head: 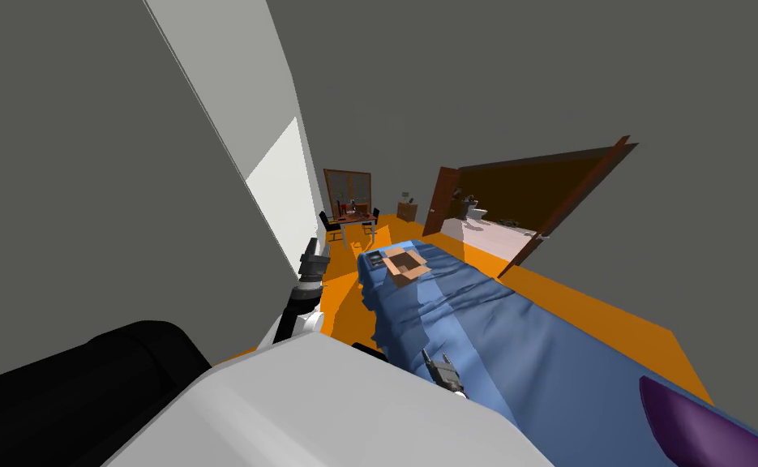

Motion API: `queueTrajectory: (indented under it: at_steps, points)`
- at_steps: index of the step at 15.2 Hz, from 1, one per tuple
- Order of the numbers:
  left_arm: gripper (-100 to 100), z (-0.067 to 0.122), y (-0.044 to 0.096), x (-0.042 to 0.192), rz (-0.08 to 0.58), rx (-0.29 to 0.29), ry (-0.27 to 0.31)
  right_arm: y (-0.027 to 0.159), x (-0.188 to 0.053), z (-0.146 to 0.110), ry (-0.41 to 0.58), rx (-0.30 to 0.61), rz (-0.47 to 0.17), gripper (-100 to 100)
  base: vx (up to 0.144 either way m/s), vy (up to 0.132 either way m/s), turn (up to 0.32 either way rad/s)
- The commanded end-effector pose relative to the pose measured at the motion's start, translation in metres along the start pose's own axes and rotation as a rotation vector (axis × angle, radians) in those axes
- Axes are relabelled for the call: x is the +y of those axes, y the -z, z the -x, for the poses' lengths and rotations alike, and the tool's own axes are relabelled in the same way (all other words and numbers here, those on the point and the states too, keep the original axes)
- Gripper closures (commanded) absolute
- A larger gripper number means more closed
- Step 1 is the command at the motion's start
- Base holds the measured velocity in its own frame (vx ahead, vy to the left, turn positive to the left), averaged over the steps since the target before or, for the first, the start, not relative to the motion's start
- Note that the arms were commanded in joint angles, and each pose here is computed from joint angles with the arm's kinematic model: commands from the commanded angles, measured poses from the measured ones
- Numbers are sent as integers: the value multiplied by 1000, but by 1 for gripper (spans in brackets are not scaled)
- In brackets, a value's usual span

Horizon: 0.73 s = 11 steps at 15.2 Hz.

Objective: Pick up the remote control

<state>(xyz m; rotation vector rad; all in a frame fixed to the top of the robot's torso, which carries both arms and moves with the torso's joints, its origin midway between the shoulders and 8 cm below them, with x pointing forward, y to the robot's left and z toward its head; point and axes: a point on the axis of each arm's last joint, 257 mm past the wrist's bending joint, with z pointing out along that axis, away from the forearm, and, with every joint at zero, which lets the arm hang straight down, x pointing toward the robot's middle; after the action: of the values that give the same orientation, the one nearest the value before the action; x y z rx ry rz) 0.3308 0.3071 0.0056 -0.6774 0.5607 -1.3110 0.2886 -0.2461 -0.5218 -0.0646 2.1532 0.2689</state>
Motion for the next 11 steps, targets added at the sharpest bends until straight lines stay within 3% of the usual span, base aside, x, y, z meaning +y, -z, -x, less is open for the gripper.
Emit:
queueTrajectory:
  at_steps: [1, 2, 5, 7, 8, 11]
  points:
    - [0, 0, 0, 0, 0, 0, 0, 4, -7, -23, 40, 52, -11, -100, 38, -27, 76]
    - [0, 0, 0, 0, 0, 0, 0, 4, -7, -24, 40, 54, -11, -100, 33, -23, 35]
    - [0, 0, 0, 0, 0, 0, 0, 14, -22, -63, 156, 154, -20, -100, 51, -29, 99]
    - [0, 0, 0, 0, 0, 0, 0, 20, -27, -77, 150, 184, -28, -100, 45, -33, 56]
    - [0, 0, 0, 0, 0, 0, 0, 29, -37, -98, 205, 240, -32, -100, 40, -26, 79]
    - [0, 0, 0, 0, 0, 0, 0, 39, -47, -119, 258, 297, -35, -100, 50, -29, 94]
